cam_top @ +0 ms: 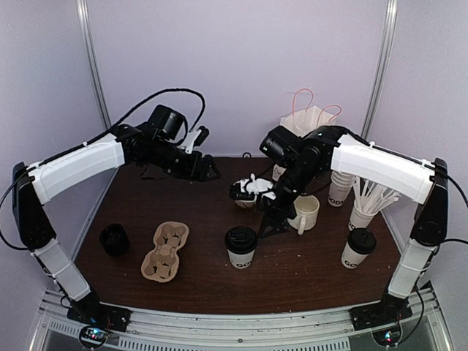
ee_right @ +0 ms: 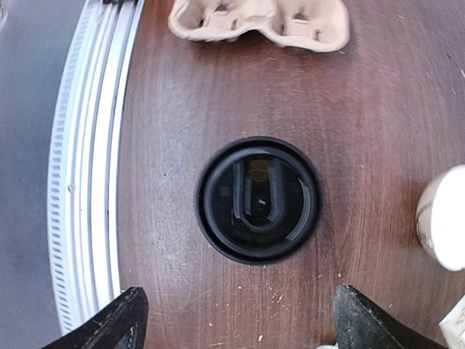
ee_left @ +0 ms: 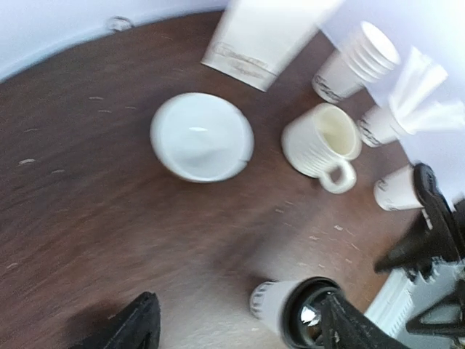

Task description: Pack the takeout coffee

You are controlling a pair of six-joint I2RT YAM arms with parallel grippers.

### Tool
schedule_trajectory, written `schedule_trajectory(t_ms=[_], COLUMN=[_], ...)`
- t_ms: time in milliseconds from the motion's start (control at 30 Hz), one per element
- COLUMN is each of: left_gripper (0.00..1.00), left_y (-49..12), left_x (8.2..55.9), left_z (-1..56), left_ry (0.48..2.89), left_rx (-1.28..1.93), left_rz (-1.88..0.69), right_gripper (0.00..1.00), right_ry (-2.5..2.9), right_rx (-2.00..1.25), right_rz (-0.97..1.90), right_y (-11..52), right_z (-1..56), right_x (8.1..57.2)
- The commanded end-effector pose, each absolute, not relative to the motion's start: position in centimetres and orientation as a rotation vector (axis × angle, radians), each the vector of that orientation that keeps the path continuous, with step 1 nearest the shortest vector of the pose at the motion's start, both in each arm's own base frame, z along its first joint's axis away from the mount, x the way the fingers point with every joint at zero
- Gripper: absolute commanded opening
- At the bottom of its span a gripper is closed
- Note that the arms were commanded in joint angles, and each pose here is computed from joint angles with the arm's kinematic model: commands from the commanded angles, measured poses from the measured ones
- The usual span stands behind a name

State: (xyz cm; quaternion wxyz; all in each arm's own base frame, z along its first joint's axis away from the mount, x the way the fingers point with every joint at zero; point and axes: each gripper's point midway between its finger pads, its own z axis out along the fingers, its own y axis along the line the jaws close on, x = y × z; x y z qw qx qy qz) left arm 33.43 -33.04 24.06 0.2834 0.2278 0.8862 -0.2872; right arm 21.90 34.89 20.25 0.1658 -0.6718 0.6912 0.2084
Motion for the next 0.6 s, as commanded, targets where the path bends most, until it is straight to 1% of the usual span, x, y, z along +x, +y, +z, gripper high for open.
schedule_trajectory(t_ms=[0, 67, 167, 200, 267, 567], left_gripper=[0.87, 0.89, 0.89, 0.89, 0.89, 0.89], left_y=[-26.3, -25.0, -24.2, -24.1, -24.2, -24.8], left_x=[36.3, 36.6, 36.6, 36.6, 36.4, 36.3], left_z=[25.4, 25.5, 25.5, 25.4, 25.4, 24.4], left_ry=[2.308, 2.309, 2.315, 2.318, 2.322, 2.349], left_rx=[0.409, 0.351, 0.319, 0.319, 0.325, 0.347], left_rz=[-0.473, -0.474, -0.497, -0.505, -0.524, -0.574], right_gripper=[0.93, 0.93, 0.94, 0.97, 0.98, 0.97], right_ry=[1.804, 1.793, 1.788, 1.785, 1.787, 1.812], right_rx=[-2.081, -2.087, -2.103, -2.113, -2.122, -2.116], right_rz=[0.366, 0.36, 0.327, 0.313, 0.288, 0.286], right_y=[35.5, 36.4, 37.2, 37.4, 37.6, 38.8], right_z=[18.5, 18.0, 17.1, 16.8, 16.1, 15.0], right_x=[22.4, 22.6, 23.1, 23.2, 23.5, 24.1])
